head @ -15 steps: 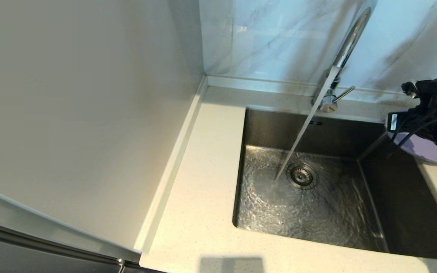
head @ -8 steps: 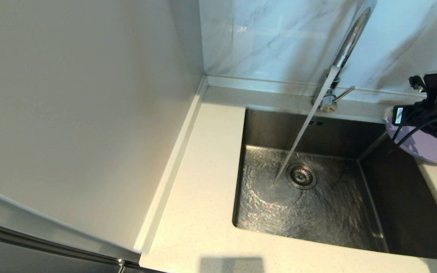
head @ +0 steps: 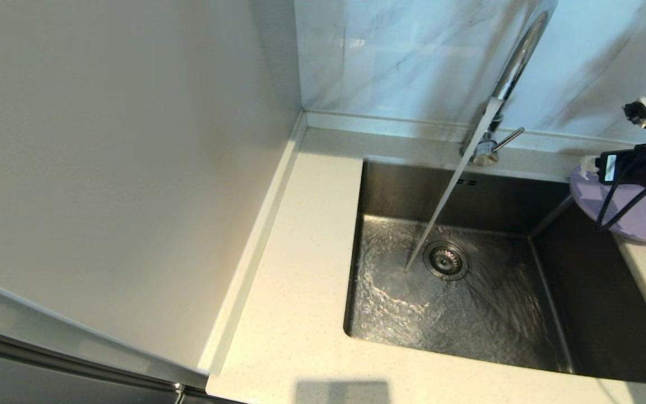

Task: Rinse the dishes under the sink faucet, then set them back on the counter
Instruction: Pick up the bowl

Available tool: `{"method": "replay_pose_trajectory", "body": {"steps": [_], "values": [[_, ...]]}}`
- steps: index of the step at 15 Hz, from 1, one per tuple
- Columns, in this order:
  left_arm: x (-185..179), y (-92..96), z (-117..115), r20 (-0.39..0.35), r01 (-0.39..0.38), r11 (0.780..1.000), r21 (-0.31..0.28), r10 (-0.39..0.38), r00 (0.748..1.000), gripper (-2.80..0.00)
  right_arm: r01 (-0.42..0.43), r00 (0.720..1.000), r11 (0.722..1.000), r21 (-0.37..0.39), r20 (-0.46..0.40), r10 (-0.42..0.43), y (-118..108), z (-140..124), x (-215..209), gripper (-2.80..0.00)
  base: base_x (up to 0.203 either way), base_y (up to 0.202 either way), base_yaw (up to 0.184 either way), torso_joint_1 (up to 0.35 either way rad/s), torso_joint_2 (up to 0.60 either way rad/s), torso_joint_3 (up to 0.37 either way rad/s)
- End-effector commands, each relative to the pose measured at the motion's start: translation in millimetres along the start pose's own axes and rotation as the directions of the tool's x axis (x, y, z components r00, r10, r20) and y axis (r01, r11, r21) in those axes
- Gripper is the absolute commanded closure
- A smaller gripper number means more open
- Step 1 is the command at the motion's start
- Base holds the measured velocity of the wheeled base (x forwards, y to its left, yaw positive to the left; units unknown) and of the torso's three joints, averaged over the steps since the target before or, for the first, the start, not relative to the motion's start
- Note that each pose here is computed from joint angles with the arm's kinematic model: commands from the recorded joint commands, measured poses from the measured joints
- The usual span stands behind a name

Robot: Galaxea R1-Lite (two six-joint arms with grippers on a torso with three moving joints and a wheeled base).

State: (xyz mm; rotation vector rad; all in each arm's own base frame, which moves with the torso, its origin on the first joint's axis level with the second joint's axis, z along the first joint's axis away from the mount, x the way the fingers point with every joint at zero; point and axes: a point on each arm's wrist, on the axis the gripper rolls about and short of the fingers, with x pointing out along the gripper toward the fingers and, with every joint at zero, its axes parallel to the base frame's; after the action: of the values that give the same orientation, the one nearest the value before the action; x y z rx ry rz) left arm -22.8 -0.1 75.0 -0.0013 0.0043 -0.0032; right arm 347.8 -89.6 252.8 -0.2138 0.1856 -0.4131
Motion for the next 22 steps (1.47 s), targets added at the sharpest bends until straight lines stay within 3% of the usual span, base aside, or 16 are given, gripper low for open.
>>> {"method": "replay_pose_trajectory", "body": {"steps": [1,2,4,6,8,10,11,12,14,15,17,19,22], "values": [[0.0,0.0,0.0,0.000,0.000,1.000,0.000,0.000,1.000,0.00,-0.024,0.993,1.000,0.015,-0.118,0.026,-15.9,16.1,-56.3,-2.80,0.000,0.000,0.000,0.000,0.00,0.000],[0.0,0.0,0.0,0.000,0.000,1.000,0.000,0.000,1.000,0.00,-0.049,0.975,0.998,0.047,-0.215,0.058,-18.9,15.2,-75.2,-2.80,0.000,0.000,0.000,0.000,0.00,0.000],[0.0,0.0,0.0,0.000,0.000,1.000,0.000,0.000,1.000,0.00,-0.125,0.912,0.982,0.139,-0.373,0.169,-24.4,15.9,-114.8,-2.80,0.000,0.000,0.000,0.000,0.00,0.000],[0.0,0.0,0.0,0.000,0.000,1.000,0.000,0.000,1.000,0.00,-0.221,0.807,0.933,0.284,-0.483,0.339,-29.0,20.7,-153.2,-2.80,0.000,0.000,0.000,0.000,0.00,0.000],[0.0,0.0,0.0,0.000,0.000,1.000,0.000,0.000,1.000,0.00,-0.235,0.727,0.850,0.471,-0.495,0.475,-30.4,29.1,-174.4,-2.80,0.000,0.000,0.000,0.000,0.00,0.000],[0.0,0.0,0.0,0.000,0.000,1.000,0.000,0.000,1.000,0.00,-0.255,0.672,0.751,0.609,-0.447,0.590,-26.8,30.1,-191.9,-2.80,0.000,0.000,0.000,0.000,0.00,0.000],[0.0,0.0,0.0,0.000,0.000,1.000,0.000,0.000,1.000,0.00,-0.284,0.644,0.717,0.636,-0.428,0.634,-24.5,28.1,-201.1,-2.80,0.000,0.000,0.000,0.000,0.00,0.000],[0.0,0.0,0.0,0.000,0.000,1.000,0.000,0.000,1.000,0.00,-0.300,0.629,0.703,0.645,-0.421,0.654,-23.2,25.2,-209.0,-2.80,0.000,0.000,0.000,0.000,0.00,0.000],[0.0,0.0,0.0,0.000,0.000,1.000,0.000,0.000,1.000,0.00,-0.306,0.617,0.698,0.648,-0.423,0.663,-21.8,20.4,-216.8,-2.80,0.000,0.000,0.000,0.000,0.00,0.000],[0.0,0.0,0.0,0.000,0.000,1.000,0.000,0.000,1.000,0.00,-0.297,0.612,0.702,0.647,-0.436,0.660,-21.3,16.2,-217.9,0.00,0.000,0.000,0.000,0.000,0.00,0.000],[0.0,0.0,0.0,0.000,0.000,1.000,0.000,0.000,1.000,0.00,-0.257,0.631,0.738,0.624,-0.471,0.617,-21.6,7.1,-221.5,0.00,0.000,0.000,0.000,0.000,0.00,0.000],[0.0,0.0,0.0,0.000,0.000,1.000,0.000,0.000,1.000,0.00,-0.250,0.647,0.754,0.607,-0.474,0.597,-22.6,3.3,-225.0,0.00,0.000,0.000,0.000,0.000,0.00,0.000],[0.0,0.0,0.0,0.000,0.000,1.000,0.000,0.000,1.000,0.00,-0.283,0.635,0.780,0.559,-0.501,0.589,-24.3,-19.7,-248.0,0.00,0.000,0.000,0.000,0.000,0.00,0.000]]}}
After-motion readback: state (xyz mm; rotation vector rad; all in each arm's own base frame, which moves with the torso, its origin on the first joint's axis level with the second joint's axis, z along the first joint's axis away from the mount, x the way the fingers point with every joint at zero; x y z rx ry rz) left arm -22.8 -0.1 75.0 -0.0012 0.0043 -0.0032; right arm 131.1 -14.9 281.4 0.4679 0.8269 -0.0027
